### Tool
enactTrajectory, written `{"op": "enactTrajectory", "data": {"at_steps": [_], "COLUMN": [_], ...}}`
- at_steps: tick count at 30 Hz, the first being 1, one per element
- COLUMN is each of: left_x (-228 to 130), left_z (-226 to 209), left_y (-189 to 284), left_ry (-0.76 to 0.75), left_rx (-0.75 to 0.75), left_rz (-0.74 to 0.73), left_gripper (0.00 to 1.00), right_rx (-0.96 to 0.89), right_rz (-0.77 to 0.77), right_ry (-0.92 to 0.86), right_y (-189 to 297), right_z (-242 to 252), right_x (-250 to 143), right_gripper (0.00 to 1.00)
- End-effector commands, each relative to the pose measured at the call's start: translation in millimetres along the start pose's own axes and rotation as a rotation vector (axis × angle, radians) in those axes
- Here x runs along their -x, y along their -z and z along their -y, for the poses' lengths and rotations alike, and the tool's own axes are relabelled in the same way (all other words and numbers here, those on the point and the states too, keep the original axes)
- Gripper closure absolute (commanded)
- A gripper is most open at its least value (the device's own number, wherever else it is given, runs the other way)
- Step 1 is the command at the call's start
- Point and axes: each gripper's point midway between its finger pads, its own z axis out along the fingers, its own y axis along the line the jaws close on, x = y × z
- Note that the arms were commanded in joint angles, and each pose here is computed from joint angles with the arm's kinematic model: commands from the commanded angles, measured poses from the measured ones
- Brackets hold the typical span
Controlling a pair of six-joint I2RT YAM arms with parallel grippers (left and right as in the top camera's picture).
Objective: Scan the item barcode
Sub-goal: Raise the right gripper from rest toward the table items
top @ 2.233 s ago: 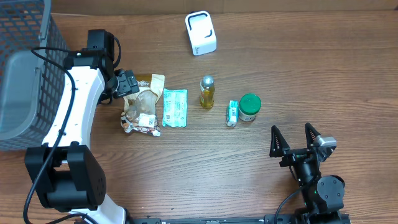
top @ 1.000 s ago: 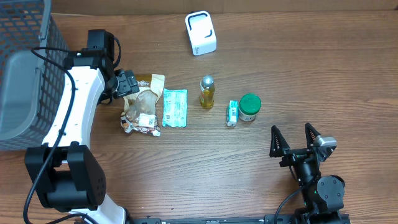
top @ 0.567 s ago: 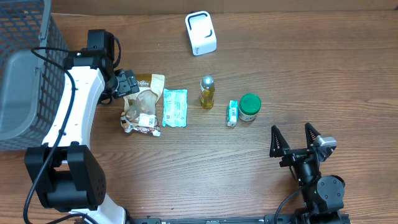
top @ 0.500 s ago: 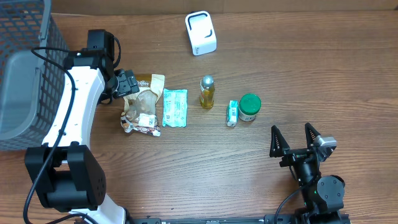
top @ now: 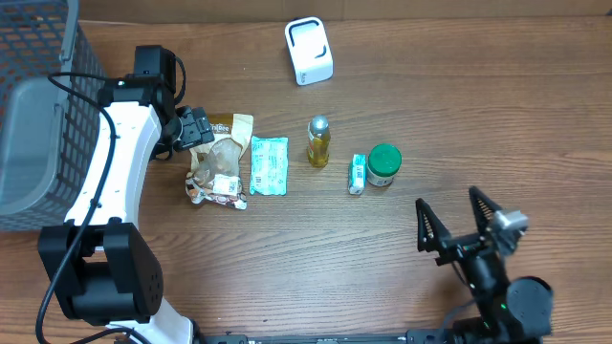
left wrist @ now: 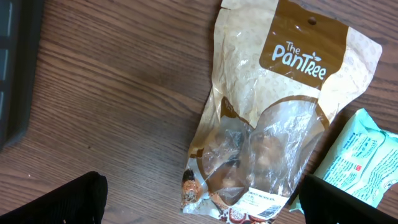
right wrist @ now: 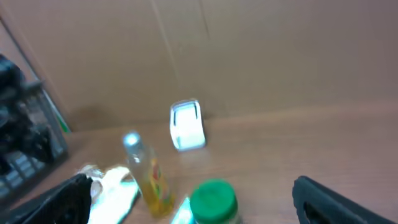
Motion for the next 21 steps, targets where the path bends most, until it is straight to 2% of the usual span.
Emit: {"op": "enactTrajectory", "data": {"at_steps": [1, 6, 12, 15, 21], "left_x": [-3, -3, -3, -3, -3], "left_z": [-5, -5, -5, -5, -5], "left_y": [-7, -7, -7, -7, -7], "left_ry": [0.008, 0.008, 0.008, 0.008, 0.008], "left_rx": [0.025, 0.025, 0.025, 0.025, 0.025], "left_rz": [-0.016, -0.016, -0.016, -0.016, -0.016], "left_gripper": [0.00, 0.01, 0.01, 0.00, 0.00], "right_rx": [0.022, 0.029, 0.005, -0.017, -0.089], "right_rz": [0.104, 0.161, 0.058, -0.038, -0.402], "right_ry": [0.092, 0.099, 0.084, 0.070, 0.011], "right_y": [28, 52, 54, 51, 35], "right_z": [-21, -37, -45, -48, -50], "right_x": [64, 115, 142, 155, 165], "right_gripper": [0.00, 0.00, 0.00, 0.00, 0.00]}}
